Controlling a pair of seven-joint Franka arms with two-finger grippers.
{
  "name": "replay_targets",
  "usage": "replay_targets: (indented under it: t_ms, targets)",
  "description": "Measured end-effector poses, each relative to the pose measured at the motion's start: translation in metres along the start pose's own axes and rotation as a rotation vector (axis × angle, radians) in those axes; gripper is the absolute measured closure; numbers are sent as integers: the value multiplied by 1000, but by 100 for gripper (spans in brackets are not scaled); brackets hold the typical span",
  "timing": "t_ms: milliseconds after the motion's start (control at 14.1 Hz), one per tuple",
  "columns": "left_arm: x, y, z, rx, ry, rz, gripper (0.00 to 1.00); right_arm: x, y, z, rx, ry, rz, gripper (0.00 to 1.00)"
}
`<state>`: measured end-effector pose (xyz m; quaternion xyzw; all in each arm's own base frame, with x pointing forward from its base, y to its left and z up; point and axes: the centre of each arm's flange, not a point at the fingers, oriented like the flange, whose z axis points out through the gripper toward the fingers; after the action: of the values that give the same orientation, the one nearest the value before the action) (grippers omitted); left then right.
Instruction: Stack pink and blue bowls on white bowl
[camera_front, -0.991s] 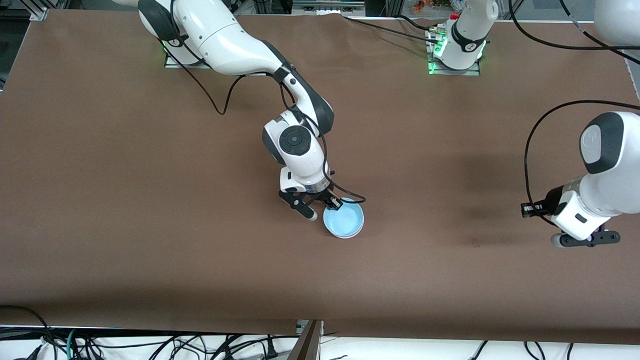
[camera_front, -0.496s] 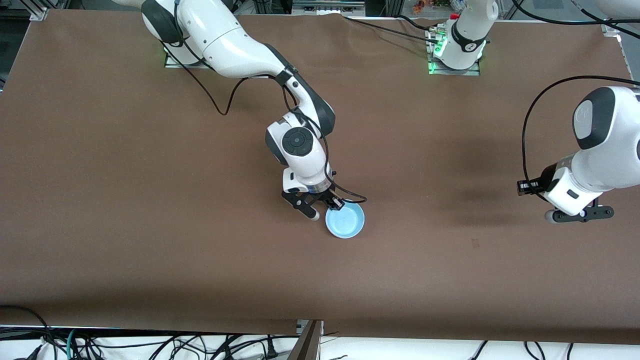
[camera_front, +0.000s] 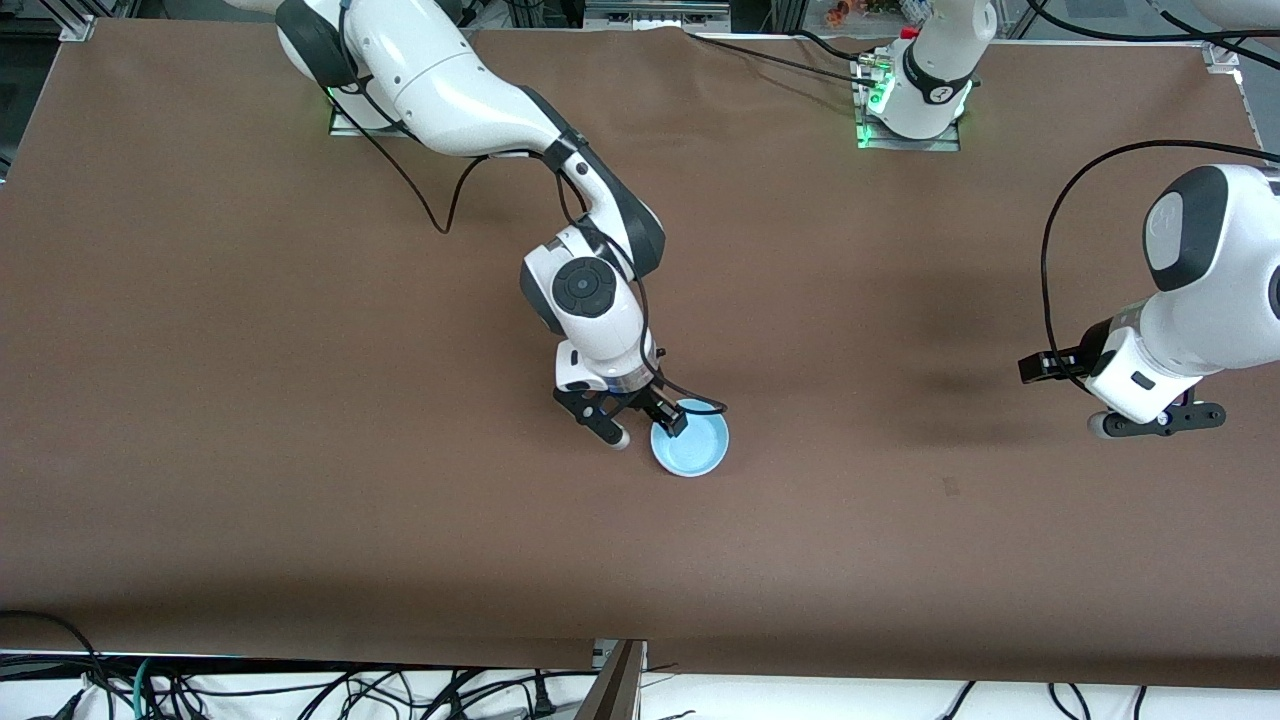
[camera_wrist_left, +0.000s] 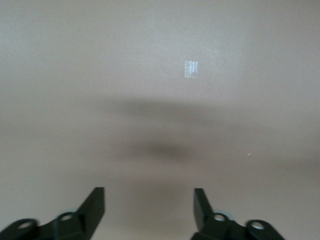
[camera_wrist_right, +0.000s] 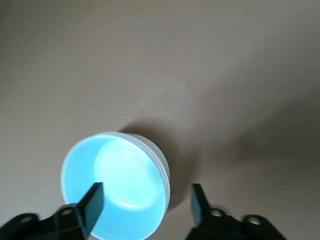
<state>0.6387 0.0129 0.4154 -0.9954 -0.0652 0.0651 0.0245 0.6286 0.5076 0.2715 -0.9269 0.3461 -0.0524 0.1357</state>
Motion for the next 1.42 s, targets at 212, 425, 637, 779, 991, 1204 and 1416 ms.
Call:
replay_targets:
  t_ms: [212, 425, 637, 779, 991, 1204, 1416]
  targets:
    - [2, 1, -1, -5, 21, 1, 1, 46, -8, -74, -18, 5, -96, 0]
    - [8, 3, -2, -13, 48, 3, 0, 114, 15, -169, -98, -54, -167, 0]
    - [20, 5, 0, -27, 58, 4, 0, 160, 54, -250, -173, -141, -262, 0]
    - [30, 6, 1, -38, 66, 4, 0, 197, 94, -298, -200, -214, -348, 0]
    - [42, 5, -3, -51, 84, 0, 0, 238, 169, -353, -244, -232, -497, 0]
    - [46, 9, -5, -57, 94, 4, 0, 219, 228, -385, -310, -188, -626, 0]
    - [46, 13, -10, -58, 103, 10, 0, 201, 250, -400, -304, -174, -661, 0]
